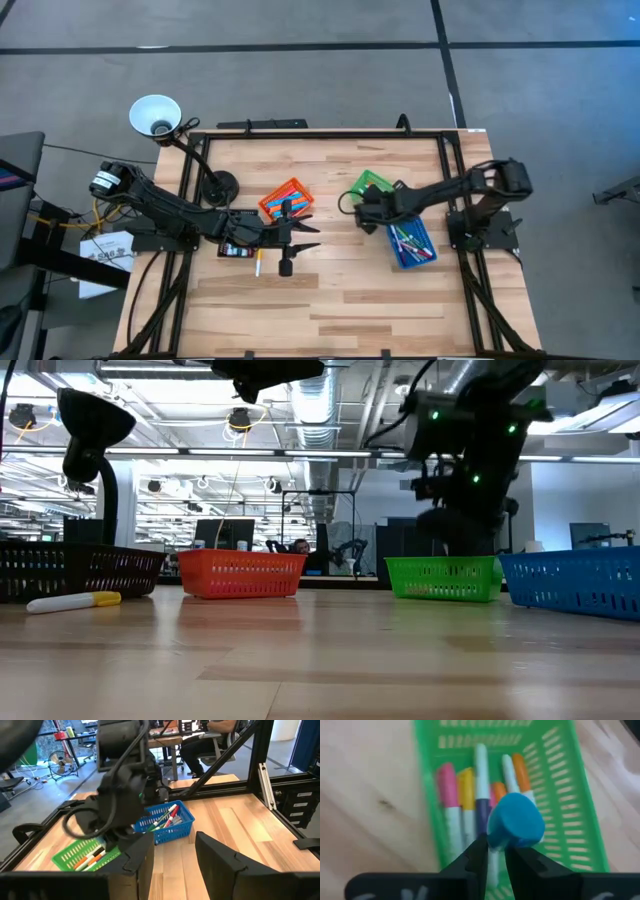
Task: Pick & Place Markers
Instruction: Put the light blue pen into the green bin, then put the yellow pen into the green bin
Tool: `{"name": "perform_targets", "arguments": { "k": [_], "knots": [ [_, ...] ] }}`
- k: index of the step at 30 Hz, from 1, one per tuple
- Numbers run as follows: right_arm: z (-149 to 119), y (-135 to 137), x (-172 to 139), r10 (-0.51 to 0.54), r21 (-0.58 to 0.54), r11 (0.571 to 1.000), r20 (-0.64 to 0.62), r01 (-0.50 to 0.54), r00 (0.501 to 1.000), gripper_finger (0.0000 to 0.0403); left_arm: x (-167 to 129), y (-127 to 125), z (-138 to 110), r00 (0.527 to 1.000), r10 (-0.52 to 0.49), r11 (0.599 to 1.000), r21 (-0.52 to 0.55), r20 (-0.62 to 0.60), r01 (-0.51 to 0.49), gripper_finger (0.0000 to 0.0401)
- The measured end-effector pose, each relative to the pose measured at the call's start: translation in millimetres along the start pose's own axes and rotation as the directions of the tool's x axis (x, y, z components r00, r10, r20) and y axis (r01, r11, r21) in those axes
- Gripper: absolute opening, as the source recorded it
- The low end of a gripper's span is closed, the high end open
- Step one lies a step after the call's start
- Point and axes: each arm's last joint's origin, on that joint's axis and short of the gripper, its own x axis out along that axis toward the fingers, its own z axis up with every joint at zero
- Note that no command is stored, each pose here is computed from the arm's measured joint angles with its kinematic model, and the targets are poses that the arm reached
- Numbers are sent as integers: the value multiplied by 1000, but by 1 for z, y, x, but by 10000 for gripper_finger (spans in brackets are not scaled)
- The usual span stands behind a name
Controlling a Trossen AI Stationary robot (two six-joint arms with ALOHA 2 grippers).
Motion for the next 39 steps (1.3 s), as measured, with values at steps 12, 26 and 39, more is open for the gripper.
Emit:
{"name": "perform_targets", "arguments": {
  "k": [12, 26, 39],
  "knots": [
    [1, -1, 17, -47, -8, 999, -47, 47, 998, 87, 0, 0, 0, 1000, 0, 1000, 0, 0, 0, 140],
    [19, 29, -32, 40, -130, 991, 103, -26, 994, 172, 0, -1, 0, 1000, -4, 993, -120, 1, 4, 140],
    [18, 65, -106, 97, -360, 932, 360, 42, 928, 161, -26, -46, -33, 917, -197, 833, -553, -346, -30, 120]
  ]
}}
